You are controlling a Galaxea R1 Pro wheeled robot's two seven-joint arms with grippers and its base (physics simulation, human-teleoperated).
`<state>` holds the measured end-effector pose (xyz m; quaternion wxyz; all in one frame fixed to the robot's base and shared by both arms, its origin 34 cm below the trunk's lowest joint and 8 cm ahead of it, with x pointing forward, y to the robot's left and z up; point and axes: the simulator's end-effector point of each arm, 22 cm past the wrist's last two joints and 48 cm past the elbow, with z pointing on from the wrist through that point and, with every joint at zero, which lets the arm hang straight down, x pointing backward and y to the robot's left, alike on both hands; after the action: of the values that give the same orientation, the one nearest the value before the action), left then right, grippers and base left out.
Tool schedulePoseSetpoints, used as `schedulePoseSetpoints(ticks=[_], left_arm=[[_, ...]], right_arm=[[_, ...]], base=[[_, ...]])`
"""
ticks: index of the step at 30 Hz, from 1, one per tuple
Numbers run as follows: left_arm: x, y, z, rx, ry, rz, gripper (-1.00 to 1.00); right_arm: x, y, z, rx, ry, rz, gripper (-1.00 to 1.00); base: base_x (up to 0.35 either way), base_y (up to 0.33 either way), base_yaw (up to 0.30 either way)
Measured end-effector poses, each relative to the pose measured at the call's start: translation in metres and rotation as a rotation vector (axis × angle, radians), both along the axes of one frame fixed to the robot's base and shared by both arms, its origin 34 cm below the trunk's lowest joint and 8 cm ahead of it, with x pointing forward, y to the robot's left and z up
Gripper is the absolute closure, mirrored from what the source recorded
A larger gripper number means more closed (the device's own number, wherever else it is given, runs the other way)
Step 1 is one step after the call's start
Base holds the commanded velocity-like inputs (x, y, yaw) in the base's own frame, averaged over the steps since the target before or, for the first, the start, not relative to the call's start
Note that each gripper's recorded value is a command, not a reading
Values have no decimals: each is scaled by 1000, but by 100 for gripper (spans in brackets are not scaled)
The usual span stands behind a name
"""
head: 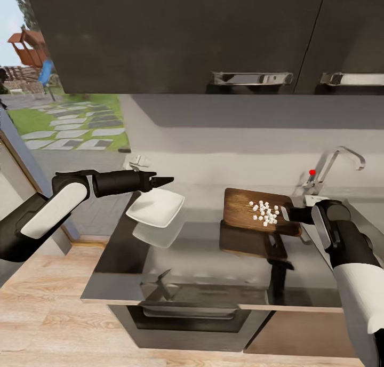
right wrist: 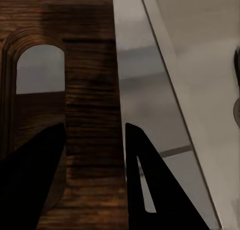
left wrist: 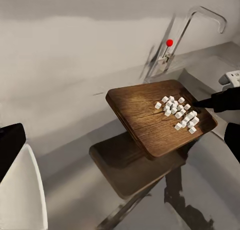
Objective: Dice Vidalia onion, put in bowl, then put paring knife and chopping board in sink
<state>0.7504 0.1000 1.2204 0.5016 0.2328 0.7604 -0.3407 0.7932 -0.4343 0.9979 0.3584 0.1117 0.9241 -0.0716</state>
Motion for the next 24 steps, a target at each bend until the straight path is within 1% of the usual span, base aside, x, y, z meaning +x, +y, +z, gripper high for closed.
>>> schedulePoseSetpoints(ticks=[24], left_arm=[[-4,0,10,0,-16,0,-100]], right_arm=[[-1,0,11,0,-16,0,100]], base=[[0,108,0]])
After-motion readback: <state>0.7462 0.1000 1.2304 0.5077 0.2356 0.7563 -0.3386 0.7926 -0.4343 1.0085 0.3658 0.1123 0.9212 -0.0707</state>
